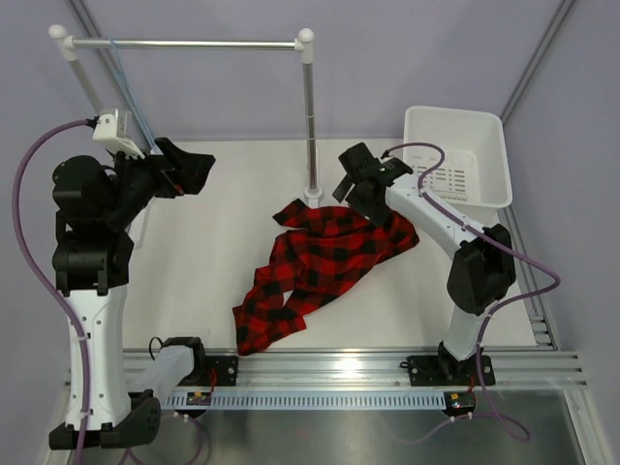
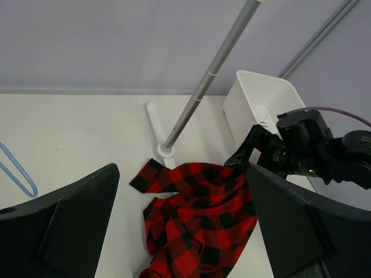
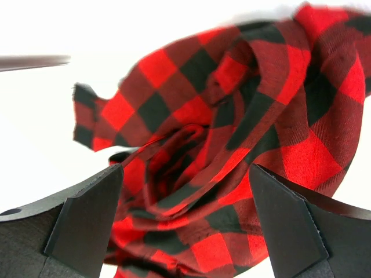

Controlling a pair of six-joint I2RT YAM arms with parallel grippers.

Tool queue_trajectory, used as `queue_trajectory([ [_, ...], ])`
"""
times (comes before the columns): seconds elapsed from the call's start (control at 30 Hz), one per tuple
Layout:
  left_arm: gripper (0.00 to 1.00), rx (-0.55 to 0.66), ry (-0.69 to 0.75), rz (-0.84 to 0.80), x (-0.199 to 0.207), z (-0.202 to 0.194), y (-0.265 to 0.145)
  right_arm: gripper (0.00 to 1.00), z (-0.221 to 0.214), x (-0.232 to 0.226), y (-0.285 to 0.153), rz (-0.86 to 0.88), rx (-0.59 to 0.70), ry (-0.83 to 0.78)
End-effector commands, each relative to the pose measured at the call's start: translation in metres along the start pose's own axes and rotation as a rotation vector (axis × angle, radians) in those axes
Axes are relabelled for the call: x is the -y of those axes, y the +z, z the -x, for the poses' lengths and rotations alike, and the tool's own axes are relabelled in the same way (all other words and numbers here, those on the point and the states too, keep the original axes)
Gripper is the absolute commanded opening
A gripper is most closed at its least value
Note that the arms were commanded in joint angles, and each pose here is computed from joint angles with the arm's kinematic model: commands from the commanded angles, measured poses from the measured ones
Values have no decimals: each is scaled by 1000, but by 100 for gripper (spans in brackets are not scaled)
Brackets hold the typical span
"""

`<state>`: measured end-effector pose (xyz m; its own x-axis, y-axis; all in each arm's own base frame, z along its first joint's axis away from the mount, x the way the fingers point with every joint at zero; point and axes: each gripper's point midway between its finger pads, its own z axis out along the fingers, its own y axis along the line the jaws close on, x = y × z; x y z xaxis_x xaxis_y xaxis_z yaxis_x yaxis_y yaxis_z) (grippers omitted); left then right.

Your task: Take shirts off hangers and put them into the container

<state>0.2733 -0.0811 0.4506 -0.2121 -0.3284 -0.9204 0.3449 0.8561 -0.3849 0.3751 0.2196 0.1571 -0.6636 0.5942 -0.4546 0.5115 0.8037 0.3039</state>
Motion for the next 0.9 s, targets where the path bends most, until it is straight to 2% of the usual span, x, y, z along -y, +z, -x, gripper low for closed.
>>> queue_trajectory([
  [0.0,99,50,46,-6,9,10,-14,99,-4,10,13,-75,22,84],
  [0.13,99,45,65,-4,10,8,-20,88,-11,21,25,-106,30,114],
  [0.23,99,26,80,5,6,2,-20,68,-11,23,26,-80,52,128],
  [0.27,99,19,80,9,4,-1,-19,59,-8,23,23,-77,71,130],
  [0.33,99,19,83,3,4,-3,-19,48,-6,21,20,-72,98,105],
  [0.37,99,14,82,1,3,-5,-18,39,-6,22,19,-74,102,97],
  [0.4,99,2,77,2,1,-10,-16,15,-5,21,17,-72,106,88],
  [0.43,99,1,78,4,1,-12,-17,1,-5,20,16,-68,107,82],
  [0.53,99,-21,80,11,-3,-21,-18,0,-1,5,6,-3,114,-12],
  [0.6,99,-35,89,15,-6,-28,-20,0,2,-17,-19,93,147,-152],
  [0.67,98,-67,82,24,-9,-38,-21,0,14,-42,-60,188,233,-280],
  [0.7,98,-79,79,24,-9,-42,-22,0,11,-53,-89,241,253,-323],
  [0.73,98,-102,69,25,-12,-52,-21,0,27,-74,-127,328,296,-313],
  [0.8,99,-96,50,21,-11,-57,-26,0,47,-84,-180,415,356,-399],
  [0.83,99,-87,44,11,-9,-58,-26,0,77,-102,-239,543,432,-359],
  [0.87,98,-110,24,-15,-8,-68,-25,0,91,-109,-265,592,492,-443],
])
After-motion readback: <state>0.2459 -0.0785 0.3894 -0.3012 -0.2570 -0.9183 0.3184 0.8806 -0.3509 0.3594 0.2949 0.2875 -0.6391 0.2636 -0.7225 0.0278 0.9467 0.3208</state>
